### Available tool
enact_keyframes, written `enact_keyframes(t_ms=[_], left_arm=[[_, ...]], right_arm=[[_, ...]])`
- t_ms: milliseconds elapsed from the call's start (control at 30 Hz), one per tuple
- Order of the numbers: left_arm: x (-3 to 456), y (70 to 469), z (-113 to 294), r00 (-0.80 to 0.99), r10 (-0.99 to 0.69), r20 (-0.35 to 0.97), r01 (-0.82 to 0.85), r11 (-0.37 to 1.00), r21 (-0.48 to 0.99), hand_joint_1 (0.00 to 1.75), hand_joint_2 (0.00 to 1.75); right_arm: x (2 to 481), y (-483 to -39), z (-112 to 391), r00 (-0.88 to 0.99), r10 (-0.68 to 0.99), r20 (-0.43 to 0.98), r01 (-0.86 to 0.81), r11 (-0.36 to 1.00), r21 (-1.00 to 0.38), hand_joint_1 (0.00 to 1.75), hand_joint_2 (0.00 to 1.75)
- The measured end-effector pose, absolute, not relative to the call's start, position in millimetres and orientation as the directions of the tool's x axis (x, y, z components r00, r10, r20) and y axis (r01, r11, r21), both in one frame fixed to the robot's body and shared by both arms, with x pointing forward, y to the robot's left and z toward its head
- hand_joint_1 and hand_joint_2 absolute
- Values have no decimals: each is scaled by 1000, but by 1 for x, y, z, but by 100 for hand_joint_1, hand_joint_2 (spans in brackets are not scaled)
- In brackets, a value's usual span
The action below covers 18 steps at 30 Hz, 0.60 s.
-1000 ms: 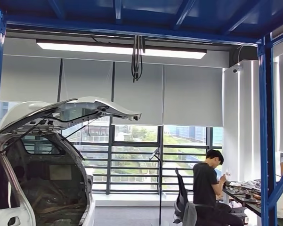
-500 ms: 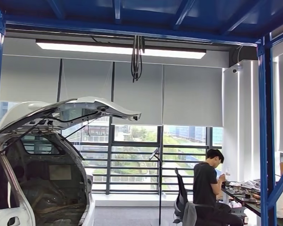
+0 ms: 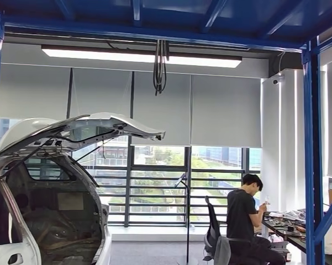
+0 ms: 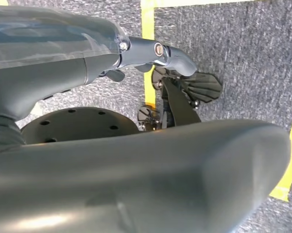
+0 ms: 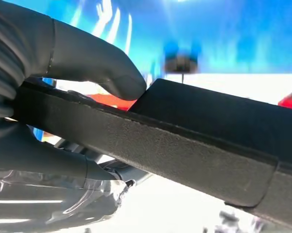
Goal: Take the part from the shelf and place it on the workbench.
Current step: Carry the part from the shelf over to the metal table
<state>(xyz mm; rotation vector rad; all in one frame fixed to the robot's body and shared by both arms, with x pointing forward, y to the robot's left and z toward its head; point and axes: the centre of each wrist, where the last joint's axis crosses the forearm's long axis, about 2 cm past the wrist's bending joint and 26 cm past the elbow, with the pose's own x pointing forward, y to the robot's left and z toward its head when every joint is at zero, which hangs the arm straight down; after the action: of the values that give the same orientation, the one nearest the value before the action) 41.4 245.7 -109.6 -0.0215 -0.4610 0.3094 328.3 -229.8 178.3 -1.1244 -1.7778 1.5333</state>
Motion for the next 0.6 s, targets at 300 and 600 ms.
enact_keyframes(t_ms=[300,600], left_arm=[[39,248,-110,816,320,482,-300,946,-120,0,175],[38,254,-111,799,330,503,-319,941,-111,0,175]], right_arm=[[311,-254,243,-502,830,244,376,463,-803,175,175],[278,-258,257,-704,252,664,89,959,-270,175,175]])
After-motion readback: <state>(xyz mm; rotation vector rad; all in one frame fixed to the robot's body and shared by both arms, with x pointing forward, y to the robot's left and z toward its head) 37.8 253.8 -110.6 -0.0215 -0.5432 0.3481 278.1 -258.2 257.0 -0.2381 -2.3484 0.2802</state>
